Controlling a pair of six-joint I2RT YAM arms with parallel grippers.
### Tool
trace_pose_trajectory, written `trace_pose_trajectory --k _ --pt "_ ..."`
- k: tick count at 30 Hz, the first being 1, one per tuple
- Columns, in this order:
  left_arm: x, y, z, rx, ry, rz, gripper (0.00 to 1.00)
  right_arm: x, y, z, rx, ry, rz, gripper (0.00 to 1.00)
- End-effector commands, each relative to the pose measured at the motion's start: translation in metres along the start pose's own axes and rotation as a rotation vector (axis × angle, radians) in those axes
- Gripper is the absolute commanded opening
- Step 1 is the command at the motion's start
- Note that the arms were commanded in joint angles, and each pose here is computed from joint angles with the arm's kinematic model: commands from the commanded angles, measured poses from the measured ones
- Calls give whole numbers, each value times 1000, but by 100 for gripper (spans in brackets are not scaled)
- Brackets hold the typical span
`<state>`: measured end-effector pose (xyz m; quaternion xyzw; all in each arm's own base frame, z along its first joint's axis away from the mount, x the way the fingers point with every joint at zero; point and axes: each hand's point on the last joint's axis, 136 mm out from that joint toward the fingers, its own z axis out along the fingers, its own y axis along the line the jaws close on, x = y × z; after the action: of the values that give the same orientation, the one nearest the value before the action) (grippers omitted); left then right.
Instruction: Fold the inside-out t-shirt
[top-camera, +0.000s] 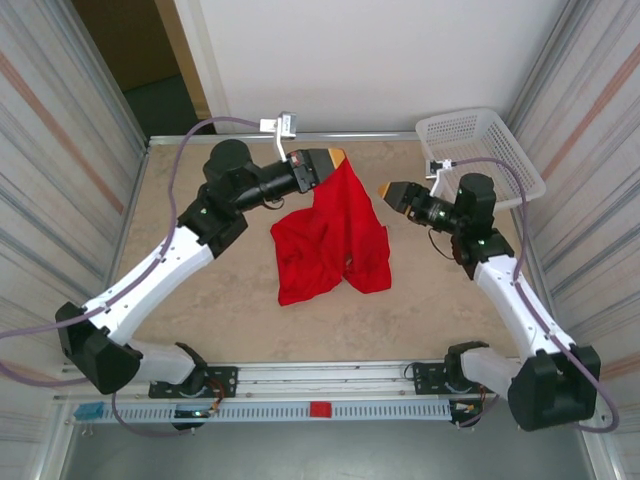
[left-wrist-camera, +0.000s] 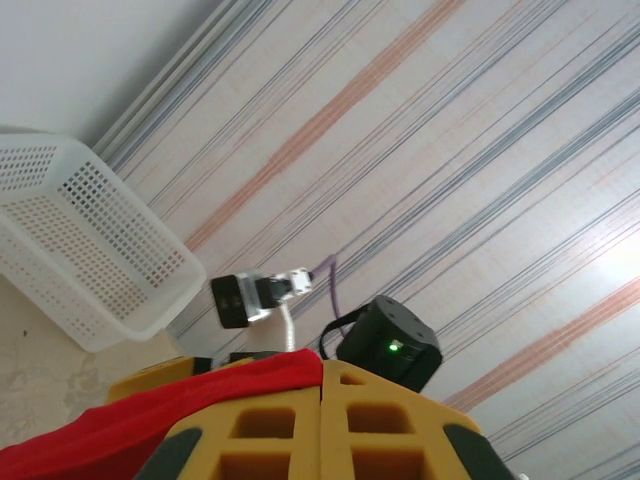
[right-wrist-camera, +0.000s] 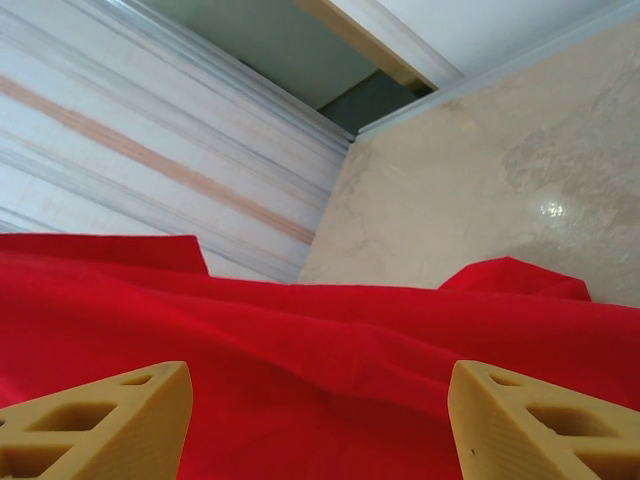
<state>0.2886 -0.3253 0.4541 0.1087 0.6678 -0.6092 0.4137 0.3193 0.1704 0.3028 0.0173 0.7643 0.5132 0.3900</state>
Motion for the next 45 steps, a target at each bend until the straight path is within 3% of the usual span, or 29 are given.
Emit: trace_pose_trajectory --k 1,5,8,17,25,26,27,29,32,34,37,41,45 --pt "-5 -2 -10 7 13 25 0 -2 4 -13 59 -21 -64 68" --pt "-12 3 -17 -10 -6 28 0 17 -18 -15 176 16 -74 72" --pt "-13 4 -19 -17 -3 32 0 27 -2 -15 149 33 -113 74" --pt "1 2 -9 3 67 13 0 22 66 7 73 140 -469 81" --pt "13 -13 11 47 115 1 0 19 89 49 -70 216 -494 80" --pt "13 -14 13 56 121 1 0 20 90 53 -85 221 -487 74" --pt "13 -13 15 56 125 -2 0 19 89 56 -93 217 -474 51" --pt "10 -9 14 35 118 2 19 11 82 54 -75 194 -445 0" --pt "-1 16 -6 -75 52 16 49 -12 62 32 7 77 -377 0" --pt "-3 46 -30 -193 1 13 57 -23 47 9 73 4 -331 0" --pt "19 101 -69 -409 -7 9 58 -23 30 -21 147 -54 -283 0" --pt "89 171 -113 -700 150 33 58 -6 20 -49 209 -81 -268 0" --pt "160 206 -135 -885 322 138 56 4 11 -64 256 -99 -255 0"
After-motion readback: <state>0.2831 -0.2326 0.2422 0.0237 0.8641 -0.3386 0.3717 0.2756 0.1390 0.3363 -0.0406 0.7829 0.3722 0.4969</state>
